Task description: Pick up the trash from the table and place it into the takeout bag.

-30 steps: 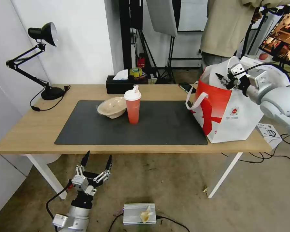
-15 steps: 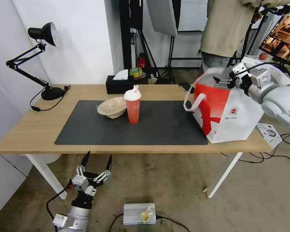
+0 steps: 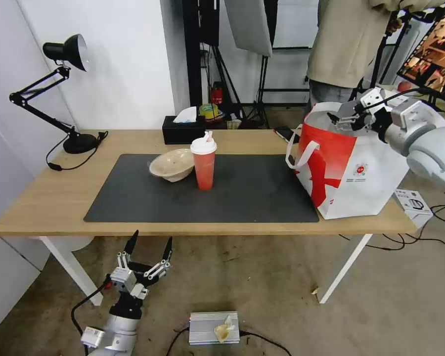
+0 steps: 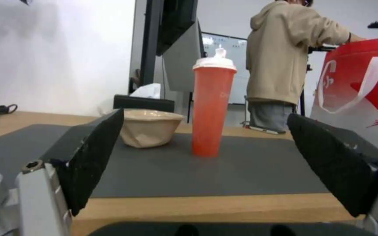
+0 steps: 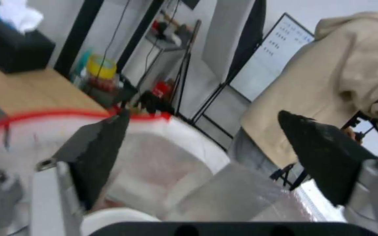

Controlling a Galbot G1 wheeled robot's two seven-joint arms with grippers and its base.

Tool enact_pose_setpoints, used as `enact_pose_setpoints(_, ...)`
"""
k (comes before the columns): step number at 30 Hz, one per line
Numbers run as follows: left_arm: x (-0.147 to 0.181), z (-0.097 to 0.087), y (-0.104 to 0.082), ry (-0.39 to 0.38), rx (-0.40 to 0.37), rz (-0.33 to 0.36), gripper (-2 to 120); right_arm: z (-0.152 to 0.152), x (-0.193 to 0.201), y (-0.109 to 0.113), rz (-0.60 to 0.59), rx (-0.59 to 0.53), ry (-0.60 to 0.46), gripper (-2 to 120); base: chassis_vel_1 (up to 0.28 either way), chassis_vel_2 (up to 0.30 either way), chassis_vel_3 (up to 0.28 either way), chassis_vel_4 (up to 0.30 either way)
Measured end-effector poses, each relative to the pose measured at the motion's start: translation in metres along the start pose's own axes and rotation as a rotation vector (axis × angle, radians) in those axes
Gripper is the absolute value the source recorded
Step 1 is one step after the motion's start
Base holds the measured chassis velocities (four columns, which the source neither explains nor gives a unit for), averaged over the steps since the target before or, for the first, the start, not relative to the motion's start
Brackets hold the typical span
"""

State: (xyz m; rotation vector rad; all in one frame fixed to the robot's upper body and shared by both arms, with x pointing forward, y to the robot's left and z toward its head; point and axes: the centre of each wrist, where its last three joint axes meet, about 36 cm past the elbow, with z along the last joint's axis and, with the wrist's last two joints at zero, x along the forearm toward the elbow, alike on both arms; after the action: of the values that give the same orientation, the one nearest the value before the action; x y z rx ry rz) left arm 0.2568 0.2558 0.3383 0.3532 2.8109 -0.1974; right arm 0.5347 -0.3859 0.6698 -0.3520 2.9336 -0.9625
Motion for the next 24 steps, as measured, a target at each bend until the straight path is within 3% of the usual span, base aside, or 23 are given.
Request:
enact_pose_setpoints(2, 0.000, -0.002, 0.000, -0.004, -0.001, 0.000, 100, -0.005, 0.004, 0.002, 0.003, -0.013, -0.012, 88, 0.000, 0.000, 0.000, 0.000)
enact_pose_setpoints(10, -0.006, -0.018, -0.004, -0.035, -0.004, 0.007, 100, -0.032, 0.043, 0.029, 0.006, -0.119, -0.115, 108, 0.000, 0.000, 0.000, 0.000)
enact_pose_setpoints(17, -0.008, -0.028, -0.006, -0.047, -0.007, 0.011, 100, -0.052, 0.073, 0.044, 0.040, -0.202, -0.212, 114, 0.000, 0.000, 0.000, 0.000)
enact_pose_setpoints(24, 0.002, -0.048, -0.008, -0.059, -0.026, -0.008, 100, -0.056, 0.098, 0.090, 0.017, -0.312, -0.304, 112, 0.000, 0.000, 0.000, 0.000)
